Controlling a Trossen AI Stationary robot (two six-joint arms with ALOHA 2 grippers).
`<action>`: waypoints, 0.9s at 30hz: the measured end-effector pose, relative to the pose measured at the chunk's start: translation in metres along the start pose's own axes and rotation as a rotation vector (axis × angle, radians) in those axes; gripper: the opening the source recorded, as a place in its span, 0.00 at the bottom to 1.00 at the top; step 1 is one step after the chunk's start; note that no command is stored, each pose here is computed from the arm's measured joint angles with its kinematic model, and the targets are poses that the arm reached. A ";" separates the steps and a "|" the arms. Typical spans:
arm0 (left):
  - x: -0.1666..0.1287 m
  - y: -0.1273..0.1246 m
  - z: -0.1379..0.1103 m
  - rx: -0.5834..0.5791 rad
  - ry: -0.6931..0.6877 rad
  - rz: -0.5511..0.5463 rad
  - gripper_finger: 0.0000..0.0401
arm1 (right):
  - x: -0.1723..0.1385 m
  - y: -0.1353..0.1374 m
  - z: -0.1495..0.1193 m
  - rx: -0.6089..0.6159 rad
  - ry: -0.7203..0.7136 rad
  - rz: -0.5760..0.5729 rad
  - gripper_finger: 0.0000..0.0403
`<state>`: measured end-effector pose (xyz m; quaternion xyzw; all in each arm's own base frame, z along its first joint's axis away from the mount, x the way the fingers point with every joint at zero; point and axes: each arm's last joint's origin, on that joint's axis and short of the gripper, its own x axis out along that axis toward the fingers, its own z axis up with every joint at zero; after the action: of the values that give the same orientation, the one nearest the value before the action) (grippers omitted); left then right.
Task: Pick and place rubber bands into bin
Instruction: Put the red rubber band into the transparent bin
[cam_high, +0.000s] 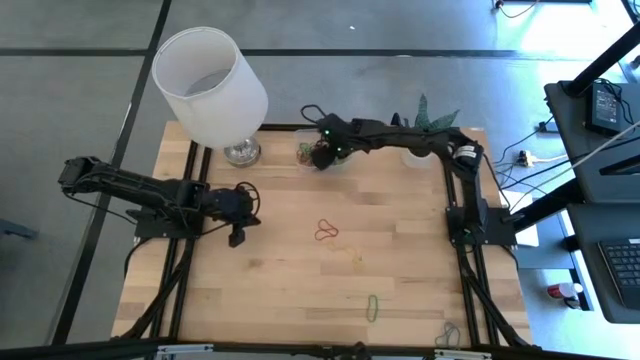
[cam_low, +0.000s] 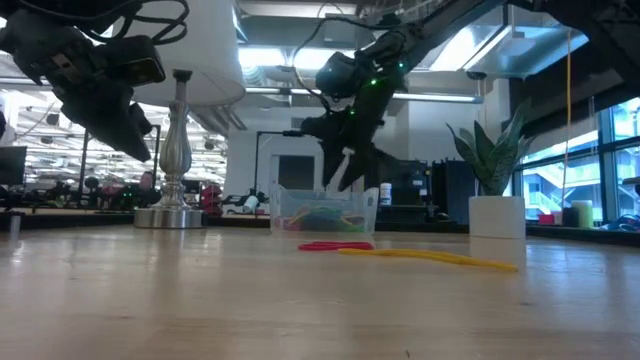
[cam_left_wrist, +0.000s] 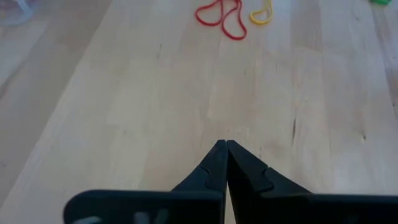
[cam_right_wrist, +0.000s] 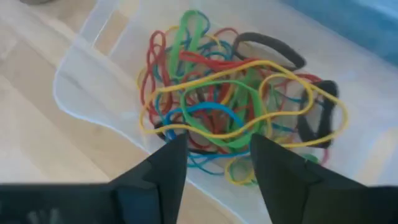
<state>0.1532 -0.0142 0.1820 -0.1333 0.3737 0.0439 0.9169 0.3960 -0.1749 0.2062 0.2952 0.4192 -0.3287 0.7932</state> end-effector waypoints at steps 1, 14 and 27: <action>0.000 0.000 0.000 0.000 -0.005 0.005 0.01 | -0.004 0.000 0.001 -0.006 -0.005 0.003 0.43; 0.000 -0.005 0.023 -0.026 -0.132 0.080 0.00 | -0.116 0.011 -0.016 -0.245 -0.012 0.036 0.33; 0.027 -0.035 0.077 -0.006 -0.093 0.136 0.01 | -0.191 -0.011 -0.148 -0.231 -0.021 0.201 0.23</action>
<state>0.2307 -0.0265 0.2239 -0.1081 0.3388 0.1133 0.9277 0.2352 -0.0193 0.2983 0.2389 0.4144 -0.2001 0.8551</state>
